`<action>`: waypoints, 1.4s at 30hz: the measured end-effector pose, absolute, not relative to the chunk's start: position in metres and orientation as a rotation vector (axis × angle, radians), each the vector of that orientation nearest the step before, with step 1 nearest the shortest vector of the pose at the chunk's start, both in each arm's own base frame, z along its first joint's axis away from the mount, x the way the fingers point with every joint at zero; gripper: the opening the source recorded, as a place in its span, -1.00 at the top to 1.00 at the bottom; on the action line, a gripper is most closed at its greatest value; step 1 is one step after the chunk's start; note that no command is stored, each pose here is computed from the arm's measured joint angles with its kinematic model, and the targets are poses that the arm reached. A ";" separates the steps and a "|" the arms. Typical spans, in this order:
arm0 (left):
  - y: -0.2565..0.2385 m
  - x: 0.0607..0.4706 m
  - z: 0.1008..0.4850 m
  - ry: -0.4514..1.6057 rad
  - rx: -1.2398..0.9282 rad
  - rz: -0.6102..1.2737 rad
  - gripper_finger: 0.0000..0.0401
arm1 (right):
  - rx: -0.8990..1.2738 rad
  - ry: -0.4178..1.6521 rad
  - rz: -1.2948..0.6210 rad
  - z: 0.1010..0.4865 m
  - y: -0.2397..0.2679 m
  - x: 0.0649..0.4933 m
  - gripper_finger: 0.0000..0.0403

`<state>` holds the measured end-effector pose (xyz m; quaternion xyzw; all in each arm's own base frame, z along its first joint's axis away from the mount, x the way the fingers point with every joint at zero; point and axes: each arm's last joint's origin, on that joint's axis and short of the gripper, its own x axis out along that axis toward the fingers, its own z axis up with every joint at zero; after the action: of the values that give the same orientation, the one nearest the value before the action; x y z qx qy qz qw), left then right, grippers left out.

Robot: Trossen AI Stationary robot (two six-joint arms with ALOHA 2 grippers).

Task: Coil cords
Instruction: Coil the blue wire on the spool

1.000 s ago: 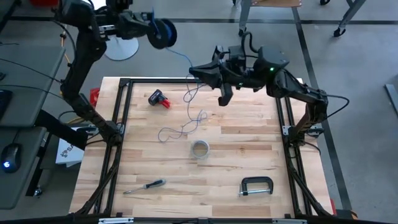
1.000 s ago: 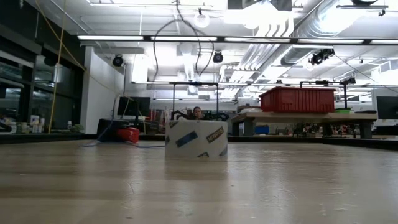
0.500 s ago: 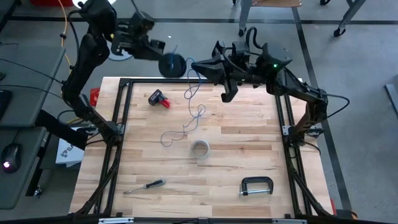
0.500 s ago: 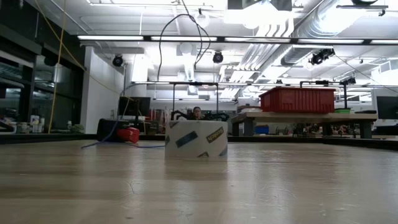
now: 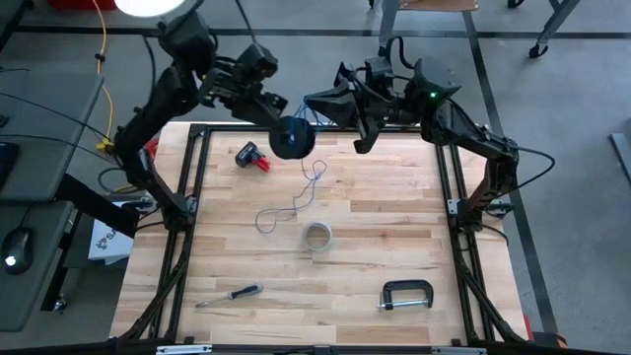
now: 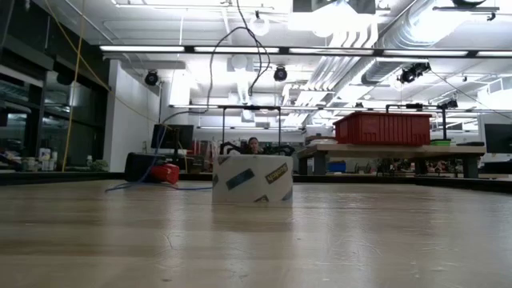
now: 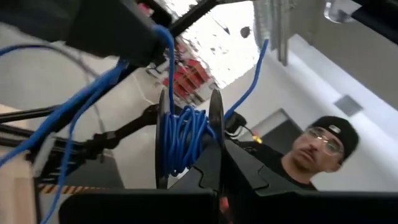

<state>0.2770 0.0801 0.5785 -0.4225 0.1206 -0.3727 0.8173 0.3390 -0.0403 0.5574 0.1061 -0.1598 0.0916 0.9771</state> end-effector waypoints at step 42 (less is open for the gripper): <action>0.083 0.247 0.627 -0.382 -0.560 -0.872 1.00 | 0.154 -0.005 0.087 0.516 -0.027 0.363 -0.03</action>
<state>0.2469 0.0828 0.6270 -0.2662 -0.1813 -0.4141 0.8514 0.3630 -0.0267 0.5164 0.0771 -0.0024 0.0437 0.9961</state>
